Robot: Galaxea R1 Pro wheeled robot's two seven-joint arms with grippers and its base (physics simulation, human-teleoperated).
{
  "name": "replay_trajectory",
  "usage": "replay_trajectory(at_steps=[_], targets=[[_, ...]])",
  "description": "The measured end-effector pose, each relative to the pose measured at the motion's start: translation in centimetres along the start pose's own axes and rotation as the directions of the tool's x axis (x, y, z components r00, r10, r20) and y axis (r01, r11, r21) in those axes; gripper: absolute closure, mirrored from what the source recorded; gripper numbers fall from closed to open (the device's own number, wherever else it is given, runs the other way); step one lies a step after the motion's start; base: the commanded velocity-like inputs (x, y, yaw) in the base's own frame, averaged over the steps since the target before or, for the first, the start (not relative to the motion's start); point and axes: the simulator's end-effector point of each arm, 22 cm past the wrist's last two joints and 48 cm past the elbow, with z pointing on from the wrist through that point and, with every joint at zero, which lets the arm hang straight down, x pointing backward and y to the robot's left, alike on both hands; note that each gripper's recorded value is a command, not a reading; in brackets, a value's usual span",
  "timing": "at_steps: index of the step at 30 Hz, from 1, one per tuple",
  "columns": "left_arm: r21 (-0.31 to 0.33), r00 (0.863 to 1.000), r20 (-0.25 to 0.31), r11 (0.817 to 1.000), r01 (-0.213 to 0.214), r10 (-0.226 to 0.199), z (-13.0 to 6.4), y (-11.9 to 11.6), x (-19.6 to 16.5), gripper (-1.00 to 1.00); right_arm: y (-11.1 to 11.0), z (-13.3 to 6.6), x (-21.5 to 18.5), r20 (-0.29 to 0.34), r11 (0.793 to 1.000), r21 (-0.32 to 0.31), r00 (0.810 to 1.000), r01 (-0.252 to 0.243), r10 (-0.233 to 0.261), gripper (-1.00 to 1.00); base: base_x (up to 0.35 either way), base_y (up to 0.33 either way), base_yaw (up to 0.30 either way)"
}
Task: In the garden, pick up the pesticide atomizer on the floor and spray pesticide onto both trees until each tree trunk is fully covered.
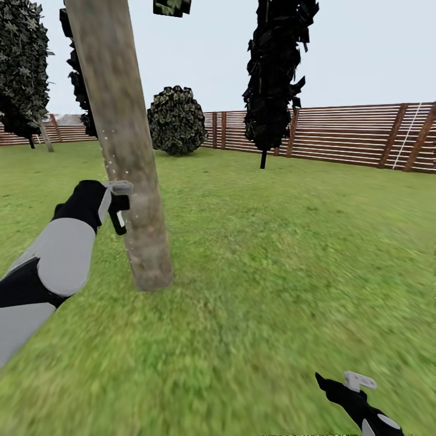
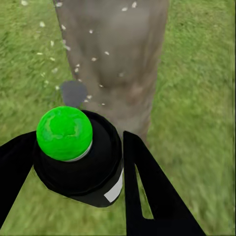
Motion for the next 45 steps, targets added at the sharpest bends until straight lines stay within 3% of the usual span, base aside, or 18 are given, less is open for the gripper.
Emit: replay_trajectory(at_steps=[5,8,11,16,19,24,30,33,35,37,45], targets=[[0.017,1.000,0.013,1.000,0.009,-0.009,-1.9,-1.0,-3.6,1.00,0.0,0.0,0.0,0.000,1.000,0.000,1.000,0.000,0.000,-1.00,0.000,0.000,-0.126],[0.027,0.997,0.069,0.999,0.023,-0.025,-4.5,-1.1,-8.5,1.00,0.0,0.0,0.0,0.000,1.000,0.000,1.000,0.000,0.000,-1.00,0.000,0.000,-0.008],[0.031,0.997,0.072,0.999,0.030,-0.032,-6.2,-1.1,-10.8,1.00,0.0,0.0,0.0,0.000,1.000,0.000,1.000,0.000,0.000,-1.00,0.000,0.000,-0.001],[0.007,0.993,0.114,1.000,-0.001,0.001,-9.3,-0.7,-15.1,1.00,0.0,0.0,0.0,-0.001,1.000,0.000,1.000,0.000,0.000,-1.00,0.000,0.000,0.000],[0.005,0.992,0.129,1.000,0.000,-0.001,-11.9,-0.5,-18.0,1.00,0.0,0.0,0.0,0.000,1.000,0.000,1.000,0.000,0.000,-1.00,0.000,0.000,0.000],[0.007,0.989,0.146,1.000,0.005,-0.006,-13.2,-0.4,-19.6,1.00,0.0,0.0,0.1,-0.002,1.000,0.000,1.000,-0.001,0.001,-1.00,0.000,0.000,0.000],[0.019,0.993,0.117,1.000,-0.007,0.005,-12.5,-1.2,-18.6,1.00,0.0,0.0,0.3,-0.006,1.000,0.000,1.000,-0.002,0.002,-1.00,0.000,0.000,0.000],[0.045,0.998,0.042,0.998,-0.043,0.041,-10.2,-2.9,-15.4,1.00,0.0,0.0,0.3,-0.007,1.000,0.000,1.000,-0.002,0.002,-1.00,0.000,0.000,0.000],[0.051,0.998,0.025,0.997,-0.061,0.060,-8.7,-3.3,-13.7,1.00,0.0,0.0,0.3,-0.007,1.000,0.000,1.000,-0.002,0.002,-1.00,0.000,0.000,0.000],[0.059,0.997,0.004,0.995,-0.082,0.082,-5.7,-3.8,-10.0,1.00,0.0,0.0,0.4,-0.008,1.000,0.000,1.000,-0.002,0.002,-1.00,0.000,0.000,0.000],[0.054,0.993,-0.038,0.992,-0.111,0.113,-0.8,-3.5,-2.0,1.00,0.0,0.0,0.4,-0.009,1.000,0.000,1.000,-0.002,0.002,-1.00,0.000,0.000,0.000]])
